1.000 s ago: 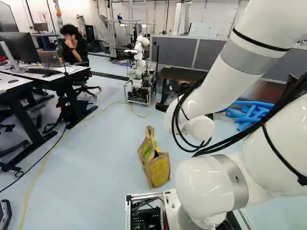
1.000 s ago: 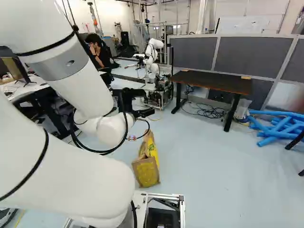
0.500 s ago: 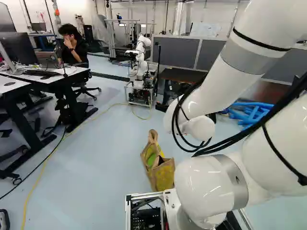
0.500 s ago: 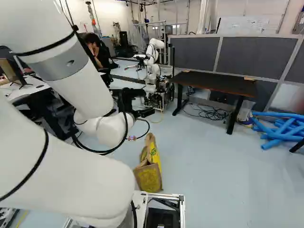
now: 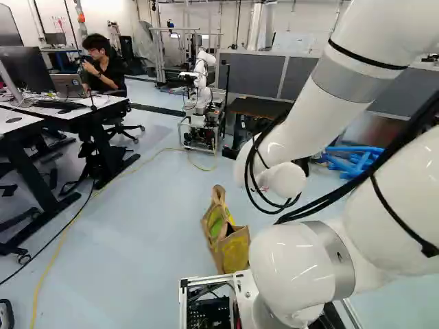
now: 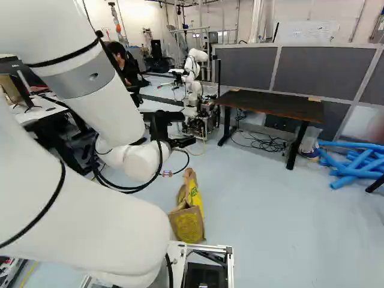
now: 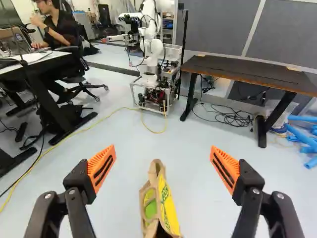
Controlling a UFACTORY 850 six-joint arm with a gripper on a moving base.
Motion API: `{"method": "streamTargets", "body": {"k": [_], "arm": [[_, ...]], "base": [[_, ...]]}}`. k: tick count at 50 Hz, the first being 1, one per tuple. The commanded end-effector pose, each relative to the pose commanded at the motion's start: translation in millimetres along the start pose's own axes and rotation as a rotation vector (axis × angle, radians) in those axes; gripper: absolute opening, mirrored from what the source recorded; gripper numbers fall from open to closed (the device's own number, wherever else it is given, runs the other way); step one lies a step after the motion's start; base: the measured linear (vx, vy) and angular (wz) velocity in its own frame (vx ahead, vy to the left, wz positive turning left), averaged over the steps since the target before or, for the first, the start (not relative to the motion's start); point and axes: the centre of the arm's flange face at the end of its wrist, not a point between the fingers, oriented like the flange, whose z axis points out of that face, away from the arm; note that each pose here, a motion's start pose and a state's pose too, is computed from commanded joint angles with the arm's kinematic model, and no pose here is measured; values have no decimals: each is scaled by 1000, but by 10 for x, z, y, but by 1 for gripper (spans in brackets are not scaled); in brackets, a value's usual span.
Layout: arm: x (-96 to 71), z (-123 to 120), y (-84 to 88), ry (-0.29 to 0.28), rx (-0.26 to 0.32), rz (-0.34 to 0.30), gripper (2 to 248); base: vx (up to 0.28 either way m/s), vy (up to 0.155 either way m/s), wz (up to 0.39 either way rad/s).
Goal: Pick up the bag on the ground and place it on the table
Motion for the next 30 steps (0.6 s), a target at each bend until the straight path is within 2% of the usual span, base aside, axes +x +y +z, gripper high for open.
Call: {"method": "streamTargets", "body": {"k": [15,30], "arm": [[28,148,11,-53,-3,1,247],[-37,374,32,-144,-9,4,247]], "base": [[0,0,0],[0,0,0]]}}
